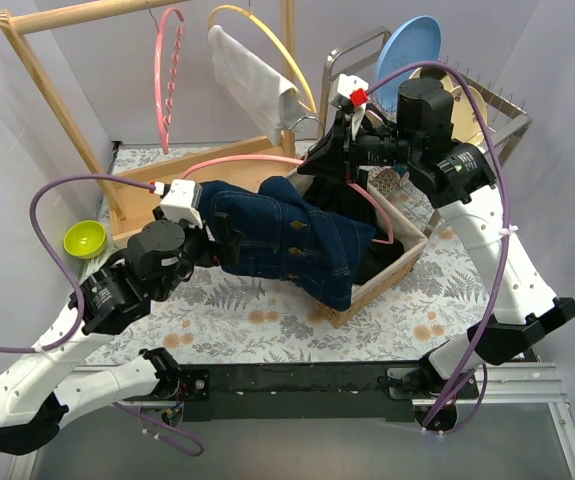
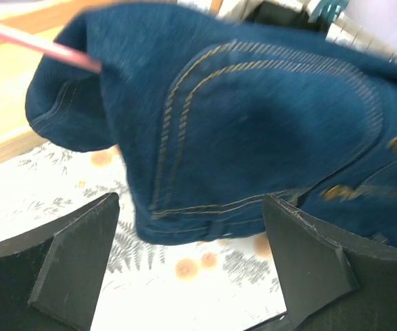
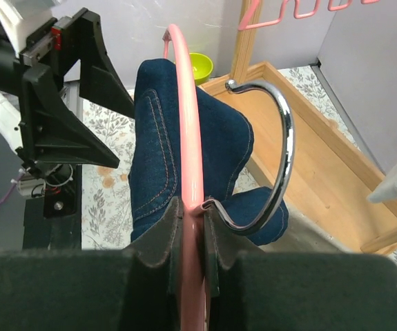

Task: Place the skirt on the hanger
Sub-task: Place skirt on hanger

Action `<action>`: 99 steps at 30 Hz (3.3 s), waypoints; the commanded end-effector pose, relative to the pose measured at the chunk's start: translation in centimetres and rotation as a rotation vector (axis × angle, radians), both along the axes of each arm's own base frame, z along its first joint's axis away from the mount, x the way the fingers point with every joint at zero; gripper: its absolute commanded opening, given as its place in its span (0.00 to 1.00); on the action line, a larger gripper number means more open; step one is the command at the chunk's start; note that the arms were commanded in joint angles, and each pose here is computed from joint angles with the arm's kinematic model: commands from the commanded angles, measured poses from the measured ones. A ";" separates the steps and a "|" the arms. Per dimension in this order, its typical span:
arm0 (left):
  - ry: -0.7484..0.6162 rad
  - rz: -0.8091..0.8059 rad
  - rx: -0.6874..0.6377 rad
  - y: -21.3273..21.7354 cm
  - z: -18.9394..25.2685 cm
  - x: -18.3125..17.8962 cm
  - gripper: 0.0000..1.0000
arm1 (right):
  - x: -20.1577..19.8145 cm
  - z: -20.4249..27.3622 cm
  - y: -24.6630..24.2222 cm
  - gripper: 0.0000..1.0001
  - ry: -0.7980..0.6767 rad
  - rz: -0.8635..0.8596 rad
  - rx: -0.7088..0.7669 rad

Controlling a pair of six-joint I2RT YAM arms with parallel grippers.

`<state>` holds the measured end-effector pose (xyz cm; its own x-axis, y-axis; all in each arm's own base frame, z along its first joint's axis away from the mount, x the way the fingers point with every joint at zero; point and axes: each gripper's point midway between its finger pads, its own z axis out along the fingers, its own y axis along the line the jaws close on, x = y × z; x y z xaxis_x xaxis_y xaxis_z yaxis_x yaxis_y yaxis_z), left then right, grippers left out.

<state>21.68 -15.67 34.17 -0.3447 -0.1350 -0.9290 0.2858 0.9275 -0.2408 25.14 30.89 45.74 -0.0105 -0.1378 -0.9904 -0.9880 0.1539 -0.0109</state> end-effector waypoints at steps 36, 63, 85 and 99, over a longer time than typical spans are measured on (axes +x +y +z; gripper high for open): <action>0.007 0.094 0.108 2.9 0.2 1.6 0.00 | -4.4 1.7 -4.6 0.01 -0.264 0.165 -0.037; 0.031 -0.525 -0.354 -5.6 9.5 -4.1 0.98 | 5.6 5.2 0.3 0.01 0.072 -0.319 0.156; 0.135 -0.273 0.128 -14.6 -1.7 -2.1 0.63 | 8.8 2.9 5.6 0.01 0.203 -0.474 0.186; 0.067 -0.155 0.242 -14.3 -1.5 -0.3 0.13 | 8.1 2.9 5.4 0.01 0.206 -0.456 0.185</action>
